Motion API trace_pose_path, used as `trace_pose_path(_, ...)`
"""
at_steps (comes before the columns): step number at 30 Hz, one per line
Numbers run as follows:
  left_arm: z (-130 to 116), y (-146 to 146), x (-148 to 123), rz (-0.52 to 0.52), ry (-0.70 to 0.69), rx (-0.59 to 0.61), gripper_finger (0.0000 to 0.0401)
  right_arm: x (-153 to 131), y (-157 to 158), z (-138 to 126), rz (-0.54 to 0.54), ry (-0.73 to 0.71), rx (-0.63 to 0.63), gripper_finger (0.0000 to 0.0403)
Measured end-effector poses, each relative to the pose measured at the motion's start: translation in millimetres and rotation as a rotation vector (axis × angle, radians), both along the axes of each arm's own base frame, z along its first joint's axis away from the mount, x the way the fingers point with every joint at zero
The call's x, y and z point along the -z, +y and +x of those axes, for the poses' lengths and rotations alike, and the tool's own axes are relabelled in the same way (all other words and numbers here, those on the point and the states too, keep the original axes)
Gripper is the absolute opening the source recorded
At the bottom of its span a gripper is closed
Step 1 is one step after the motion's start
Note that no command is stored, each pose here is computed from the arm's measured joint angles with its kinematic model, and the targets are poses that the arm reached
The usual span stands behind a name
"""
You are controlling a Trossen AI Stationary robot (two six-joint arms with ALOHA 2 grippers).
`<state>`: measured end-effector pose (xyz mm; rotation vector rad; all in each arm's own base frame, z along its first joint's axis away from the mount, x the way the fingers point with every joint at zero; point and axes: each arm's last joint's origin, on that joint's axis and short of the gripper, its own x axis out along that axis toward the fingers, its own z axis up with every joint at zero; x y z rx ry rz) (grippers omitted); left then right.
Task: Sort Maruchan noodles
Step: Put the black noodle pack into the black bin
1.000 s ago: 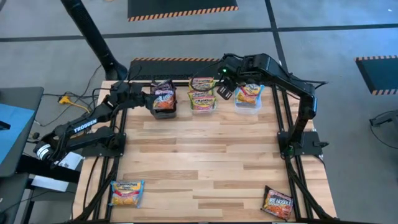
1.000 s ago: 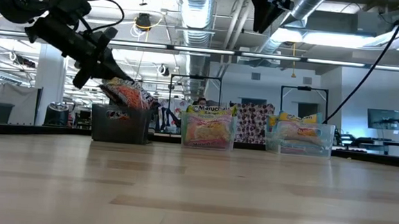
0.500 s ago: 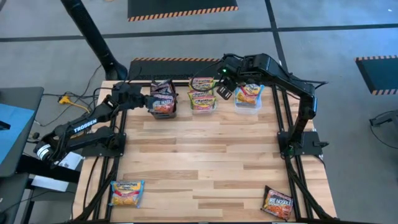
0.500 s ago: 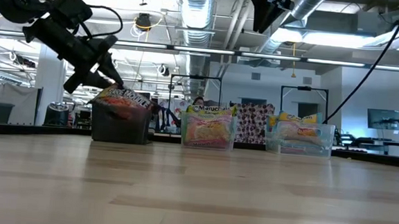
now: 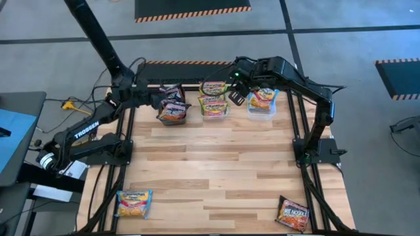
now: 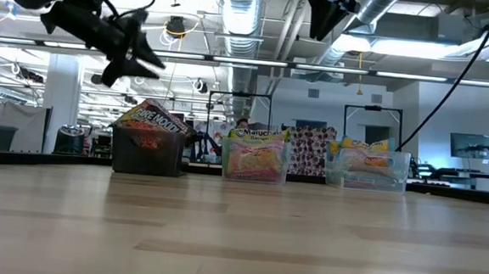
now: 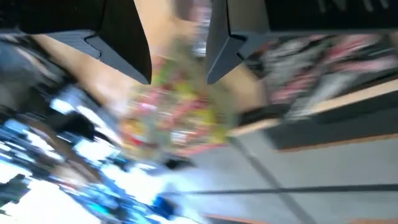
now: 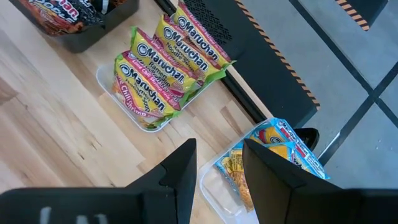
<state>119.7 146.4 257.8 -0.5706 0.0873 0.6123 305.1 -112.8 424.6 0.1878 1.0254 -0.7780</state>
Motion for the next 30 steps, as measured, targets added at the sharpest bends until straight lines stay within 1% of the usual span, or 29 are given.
trace_pose_path(3, 4, -5, -8, -0.03, -0.025, 0.15, 0.0137, 0, 0, 0, 0.005, -0.002, -0.003, 0.0154)
trace_pose_path(6, 8, -11, -4, -0.106, 0.004, 0.205, 0.0137, 0, 0, 0, 0.006, -0.002, -0.003, 0.0154)
trace_pose_path(10, 11, -20, 9, -0.213, 0.108, 0.188, 0.0137, 0, 0, 0, 0.006, -0.002, -0.003, 0.0154)
trace_pose_path(13, 15, -26, 18, -0.267, 0.188, 0.176, 0.0137, 0, 0, 0, 0.006, -0.002, -0.003, 0.0154)
trace_pose_path(17, 24, -29, 26, -0.288, 0.242, 0.192, 0.0137, 0, 0, 0, 0.005, -0.003, -0.003, 0.0154)
trace_pose_path(20, 31, -28, 34, -0.304, 0.292, 0.179, 0.0137, 0, 0, 1, 0.004, -0.008, -0.003, 0.0154)
trace_pose_path(25, 39, -21, 50, -0.345, 0.379, 0.122, 0.0137, -1, 0, 2, 0.002, -0.021, -0.005, 0.0154)
trace_pose_path(30, 42, -15, 62, -0.351, 0.458, 0.043, 0.0137, -1, 1, 2, 0.014, -0.027, -0.013, 0.0154)
